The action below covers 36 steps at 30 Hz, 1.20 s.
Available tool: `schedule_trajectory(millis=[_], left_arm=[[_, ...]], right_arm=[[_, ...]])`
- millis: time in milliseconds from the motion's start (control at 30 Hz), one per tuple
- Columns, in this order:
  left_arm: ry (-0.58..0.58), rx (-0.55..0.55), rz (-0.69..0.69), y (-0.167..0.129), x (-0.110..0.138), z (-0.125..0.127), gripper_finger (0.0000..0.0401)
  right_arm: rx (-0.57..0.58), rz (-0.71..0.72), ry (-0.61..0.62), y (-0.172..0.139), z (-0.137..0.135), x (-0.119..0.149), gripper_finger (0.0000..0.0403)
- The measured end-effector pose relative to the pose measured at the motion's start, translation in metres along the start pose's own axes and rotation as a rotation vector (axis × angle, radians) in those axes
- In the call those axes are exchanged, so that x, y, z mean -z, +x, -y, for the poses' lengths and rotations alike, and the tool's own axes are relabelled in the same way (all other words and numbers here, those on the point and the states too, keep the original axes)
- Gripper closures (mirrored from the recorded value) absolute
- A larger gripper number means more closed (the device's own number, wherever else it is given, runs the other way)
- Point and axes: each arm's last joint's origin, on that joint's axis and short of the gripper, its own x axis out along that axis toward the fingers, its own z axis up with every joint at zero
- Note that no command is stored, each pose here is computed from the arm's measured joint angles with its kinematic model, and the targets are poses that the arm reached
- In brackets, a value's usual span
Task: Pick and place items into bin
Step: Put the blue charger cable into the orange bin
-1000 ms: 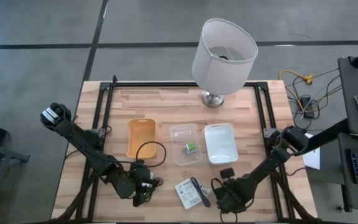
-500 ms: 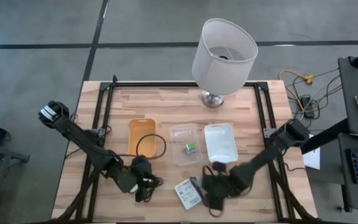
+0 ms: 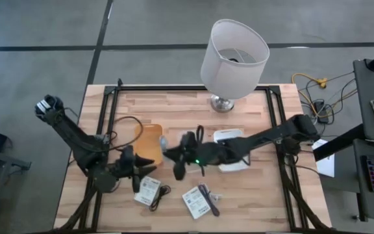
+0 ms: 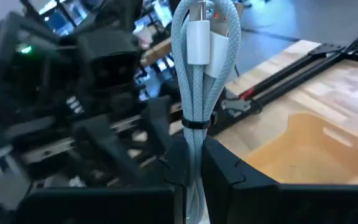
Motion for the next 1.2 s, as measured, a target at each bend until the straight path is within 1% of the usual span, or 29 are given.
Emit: schedule_trajectory(millis=[67, 167, 233, 367, 467, 533, 633, 733, 800, 867, 967, 1067, 1200], left_arm=[[-0.046, 0.000, 0.070, -0.005, -0.001, -0.003, 0.0287], [-0.059, -0.004, 0.120, -0.010, -0.002, -0.009, 0.0278], [-0.064, -0.004, 0.121, -0.010, -0.001, -0.012, 0.0262], [-0.063, -0.007, 0.118, -0.010, 0.002, -0.015, 0.0214], [-0.063, -0.006, 0.117, -0.010, 0.002, -0.015, 0.0184], [-0.042, -0.008, 0.118, -0.009, 0.002, -0.015, 0.0171], [-0.022, -0.002, 0.110, -0.010, 0.002, -0.015, 0.0168], [-0.005, -0.005, 0.111, -0.011, 0.000, -0.016, 0.0182], [0.018, -0.014, 0.100, -0.013, 0.001, -0.019, 0.0200], [0.013, -0.011, 0.091, -0.015, 0.000, -0.021, 0.0220], [0.013, -0.006, 0.088, -0.020, -0.003, -0.024, 0.0250], [0.032, -0.010, 0.078, -0.023, -0.005, -0.029, 0.0279], [0.034, 0.006, 0.053, -0.024, -0.001, -0.038, 0.0321]], right_arm=[[0.004, -0.010, -0.005, 0.012, 0.007, 0.001, 0.0389], [-0.029, -0.039, -0.007, 0.025, 0.010, 0.003, 0.0390], [-0.039, -0.027, -0.028, 0.030, 0.005, 0.001, 0.0390], [-0.058, -0.010, -0.060, 0.042, -0.003, -0.006, 0.0390], [-0.071, -0.032, -0.079, 0.055, -0.005, -0.007, 0.0390], [-0.088, -0.056, -0.081, 0.065, -0.005, -0.005, 0.0390], [-0.106, -0.076, -0.088, 0.077, -0.010, -0.003, 0.0390], [-0.099, -0.087, -0.127, 0.082, -0.015, -0.007, 0.0390], [-0.085, -0.101, -0.155, 0.082, -0.015, -0.011, 0.0390], [-0.076, -0.115, -0.166, 0.082, -0.013, -0.013, 0.0390], [-0.067, -0.125, -0.159, 0.083, -0.009, -0.016, 0.0390], [-0.053, -0.135, -0.121, 0.085, -0.004, -0.012, 0.0390], [-0.053, -0.126, -0.112, 0.086, -0.002, -0.011, 0.0390]])
